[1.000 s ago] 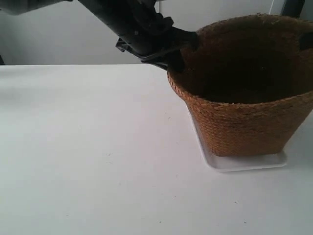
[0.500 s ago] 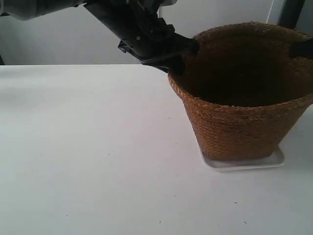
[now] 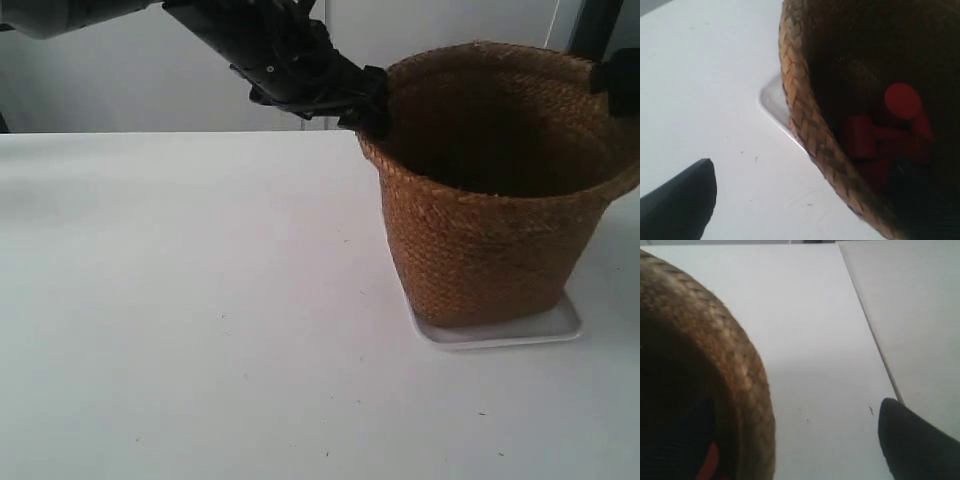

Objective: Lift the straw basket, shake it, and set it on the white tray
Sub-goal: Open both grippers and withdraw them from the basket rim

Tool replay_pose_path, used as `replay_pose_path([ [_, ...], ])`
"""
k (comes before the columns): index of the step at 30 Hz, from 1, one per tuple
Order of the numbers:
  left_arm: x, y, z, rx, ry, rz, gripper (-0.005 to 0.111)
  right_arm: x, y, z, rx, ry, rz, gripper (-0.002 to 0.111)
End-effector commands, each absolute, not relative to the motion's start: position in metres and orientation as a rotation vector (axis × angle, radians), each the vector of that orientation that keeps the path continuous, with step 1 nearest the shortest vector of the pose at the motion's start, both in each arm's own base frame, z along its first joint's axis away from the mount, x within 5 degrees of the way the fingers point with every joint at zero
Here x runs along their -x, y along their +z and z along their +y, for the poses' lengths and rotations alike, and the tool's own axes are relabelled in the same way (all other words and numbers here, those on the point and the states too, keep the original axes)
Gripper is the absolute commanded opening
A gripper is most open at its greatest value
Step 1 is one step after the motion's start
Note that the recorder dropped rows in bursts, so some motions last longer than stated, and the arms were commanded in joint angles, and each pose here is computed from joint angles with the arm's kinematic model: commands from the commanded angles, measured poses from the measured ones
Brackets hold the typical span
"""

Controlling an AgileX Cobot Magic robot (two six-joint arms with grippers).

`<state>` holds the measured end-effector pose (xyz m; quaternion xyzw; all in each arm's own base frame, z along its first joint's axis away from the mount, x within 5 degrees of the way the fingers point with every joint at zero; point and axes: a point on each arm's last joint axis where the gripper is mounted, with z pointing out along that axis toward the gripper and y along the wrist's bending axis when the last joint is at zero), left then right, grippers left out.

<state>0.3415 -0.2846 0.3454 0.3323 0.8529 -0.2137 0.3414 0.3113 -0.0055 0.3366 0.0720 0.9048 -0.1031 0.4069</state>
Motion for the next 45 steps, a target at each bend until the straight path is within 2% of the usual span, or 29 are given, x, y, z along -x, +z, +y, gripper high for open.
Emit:
replay_pose_path([
  [1, -0.344, 0.356, -0.284, -0.844, -0.549, 2.135, 0.093, -0.318, 0.345, -0.003, -0.162, -0.179, 2.175, 0.082],
  [9, -0.346, 0.377, -0.282, -0.833, -0.522, 1.965, 0.093, -0.321, 0.352, 0.000, -0.135, -0.138, 2.099, 0.067],
  [14, -0.330, 0.410, -0.267, -0.832, -0.486, 1.888, 0.093, -0.300, 0.383, 0.000, -0.129, -0.112, 1.979, 0.052],
  [19, -0.301, 0.445, -0.245, -0.850, -0.479, 1.863, 0.093, -0.252, 0.430, -0.002, -0.190, -0.044, 1.798, 0.040],
  [22, -0.281, 0.457, -0.231, -0.855, -0.484, 1.859, 0.093, -0.215, 0.454, -0.006, -0.239, -0.016, 1.712, 0.036],
  [27, -0.242, 0.464, -0.202, -0.819, -0.525, 1.830, 0.093, -0.156, 0.463, -0.010, -0.287, 0.031, 1.606, 0.035],
  [35, -0.172, 0.442, -0.148, -0.618, -0.655, 1.670, 0.093, -0.039, 0.439, -0.019, -0.410, 0.177, 1.393, 0.035],
  [41, -0.112, 0.396, -0.104, -0.525, -0.692, 1.522, 0.093, 0.061, 0.409, -0.025, -0.386, 0.253, 1.100, 0.035],
  [45, -0.087, 0.360, -0.084, -0.490, -0.698, 1.433, 0.093, 0.063, 0.400, -0.030, -0.466, 0.218, 1.207, 0.035],
])
